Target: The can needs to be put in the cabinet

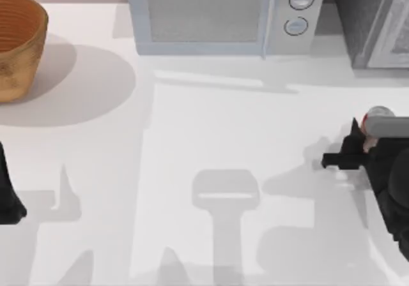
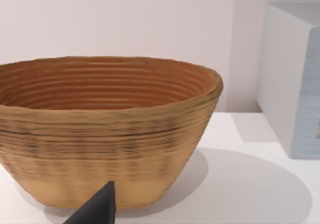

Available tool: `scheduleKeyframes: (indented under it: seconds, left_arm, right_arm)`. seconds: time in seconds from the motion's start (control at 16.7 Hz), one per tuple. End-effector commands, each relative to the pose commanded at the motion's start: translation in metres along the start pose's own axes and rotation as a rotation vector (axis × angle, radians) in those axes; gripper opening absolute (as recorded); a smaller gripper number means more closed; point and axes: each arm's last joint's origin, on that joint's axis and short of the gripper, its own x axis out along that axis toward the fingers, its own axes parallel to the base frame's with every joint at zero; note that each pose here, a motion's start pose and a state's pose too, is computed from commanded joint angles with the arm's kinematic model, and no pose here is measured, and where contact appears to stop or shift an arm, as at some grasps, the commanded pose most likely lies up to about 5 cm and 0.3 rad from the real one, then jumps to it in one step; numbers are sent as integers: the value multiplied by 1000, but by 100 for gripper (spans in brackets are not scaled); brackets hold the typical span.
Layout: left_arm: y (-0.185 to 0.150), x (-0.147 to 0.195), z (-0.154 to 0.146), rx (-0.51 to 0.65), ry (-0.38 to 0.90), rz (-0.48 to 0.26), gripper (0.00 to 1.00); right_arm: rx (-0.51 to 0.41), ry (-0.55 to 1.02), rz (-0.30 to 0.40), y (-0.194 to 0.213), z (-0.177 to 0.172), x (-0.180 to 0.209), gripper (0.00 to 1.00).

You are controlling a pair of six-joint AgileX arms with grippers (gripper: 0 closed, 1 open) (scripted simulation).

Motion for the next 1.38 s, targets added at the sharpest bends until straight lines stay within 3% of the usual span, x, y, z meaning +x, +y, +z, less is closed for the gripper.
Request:
scheduleKeyframes:
  seconds: [0.6, 0.9, 1.38]
  left_arm:
    - [0, 0, 0, 0, 0, 0, 100]
    - [0, 0, 0, 0, 0, 0, 100]
    - [0, 0, 0, 0, 0, 0, 100]
  right_arm:
    - [1, 1, 1, 0, 0, 0, 0]
    - [28, -74, 15, 6, 24, 7, 0]
    - [6, -23, 11, 8, 62, 5, 0]
